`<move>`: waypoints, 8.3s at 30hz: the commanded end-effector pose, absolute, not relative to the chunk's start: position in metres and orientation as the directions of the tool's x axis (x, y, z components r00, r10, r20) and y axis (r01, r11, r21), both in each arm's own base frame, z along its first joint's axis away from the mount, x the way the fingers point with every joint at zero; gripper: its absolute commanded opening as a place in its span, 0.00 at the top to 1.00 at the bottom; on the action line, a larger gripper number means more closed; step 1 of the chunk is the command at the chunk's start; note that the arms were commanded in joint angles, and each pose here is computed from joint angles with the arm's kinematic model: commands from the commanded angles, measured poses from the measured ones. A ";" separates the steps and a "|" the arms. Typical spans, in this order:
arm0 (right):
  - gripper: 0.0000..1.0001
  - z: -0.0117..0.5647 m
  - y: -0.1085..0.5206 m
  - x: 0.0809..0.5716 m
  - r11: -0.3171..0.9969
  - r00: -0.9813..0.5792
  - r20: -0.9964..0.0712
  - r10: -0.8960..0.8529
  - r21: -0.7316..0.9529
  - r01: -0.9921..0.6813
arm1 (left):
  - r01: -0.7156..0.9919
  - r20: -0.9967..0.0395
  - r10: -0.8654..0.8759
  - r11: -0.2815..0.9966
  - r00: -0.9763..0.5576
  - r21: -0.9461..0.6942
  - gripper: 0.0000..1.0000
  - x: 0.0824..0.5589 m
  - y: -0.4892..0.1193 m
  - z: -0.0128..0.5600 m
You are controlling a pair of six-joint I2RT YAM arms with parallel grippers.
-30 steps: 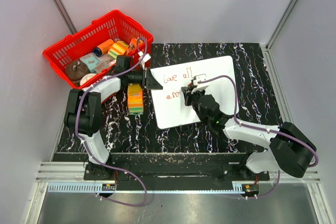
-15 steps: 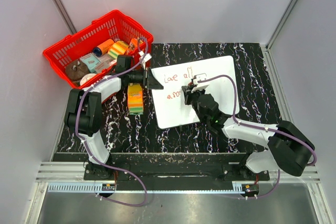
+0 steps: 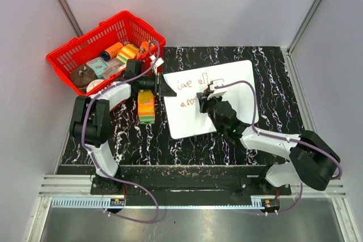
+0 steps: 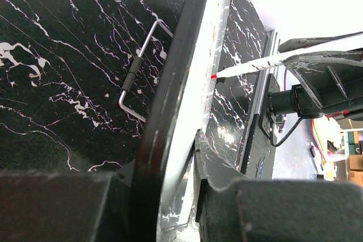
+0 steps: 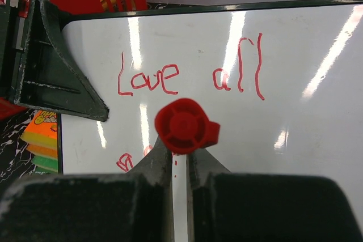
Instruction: Write a sentence on the whiteboard
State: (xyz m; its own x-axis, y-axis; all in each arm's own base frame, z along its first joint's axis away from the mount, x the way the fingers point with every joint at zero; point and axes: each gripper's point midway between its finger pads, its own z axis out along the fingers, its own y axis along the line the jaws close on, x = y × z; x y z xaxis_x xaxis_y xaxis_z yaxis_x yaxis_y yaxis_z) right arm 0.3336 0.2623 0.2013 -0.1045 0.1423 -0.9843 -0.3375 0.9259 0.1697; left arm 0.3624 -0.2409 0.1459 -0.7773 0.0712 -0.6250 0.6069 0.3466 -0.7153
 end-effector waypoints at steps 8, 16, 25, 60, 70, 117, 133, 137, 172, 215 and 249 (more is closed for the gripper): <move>1.00 0.187 0.259 0.331 0.927 -0.162 -0.980 0.112 0.162 -0.338 | 0.717 -0.823 0.201 0.623 -0.531 -0.311 1.00 0.431 -0.210 0.104; 1.00 0.184 0.254 0.325 0.926 -0.176 -0.979 0.103 0.160 -0.342 | 0.717 -0.822 0.204 0.624 -0.532 -0.310 1.00 0.431 -0.210 0.103; 1.00 0.178 0.250 0.321 0.929 -0.193 -0.977 0.091 0.153 -0.338 | 0.719 -0.819 0.210 0.623 -0.533 -0.308 1.00 0.430 -0.211 0.102; 1.00 0.192 0.239 0.337 0.939 -0.183 -0.976 0.119 0.170 -0.298 | 0.721 -0.817 0.222 0.624 -0.532 -0.300 1.00 0.430 -0.214 0.100; 1.00 0.177 0.236 0.327 0.934 -0.229 -0.968 0.103 0.173 -0.313 | 0.723 -0.816 0.226 0.623 -0.532 -0.299 1.00 0.429 -0.214 0.099; 1.00 0.220 0.231 0.351 0.945 -0.116 -0.983 0.142 0.169 -0.279 | 0.725 -0.814 0.236 0.623 -0.531 -0.293 1.00 0.428 -0.216 0.097; 1.00 0.193 0.227 0.334 0.936 -0.195 -0.973 0.122 0.178 -0.304 | 0.724 -0.813 0.237 0.624 -0.532 -0.292 1.00 0.428 -0.216 0.098; 1.00 0.186 0.226 0.329 0.933 -0.212 -0.971 0.113 0.177 -0.313 | 0.726 -0.814 0.238 0.624 -0.530 -0.290 1.00 0.428 -0.216 0.098; 1.00 0.220 0.221 0.356 0.959 -0.112 -0.984 0.135 0.159 -0.234 | 0.730 -0.810 0.250 0.622 -0.530 -0.285 1.00 0.426 -0.219 0.096; 1.00 0.210 0.204 0.330 0.950 -0.156 -0.977 0.147 0.183 -0.253 | 0.729 -0.804 0.262 0.624 -0.534 -0.281 1.00 0.425 -0.220 0.092; 1.00 0.228 0.196 0.358 0.947 -0.110 -0.965 0.238 0.256 -0.197 | 0.732 -0.805 0.266 0.623 -0.530 -0.275 1.00 0.425 -0.221 0.093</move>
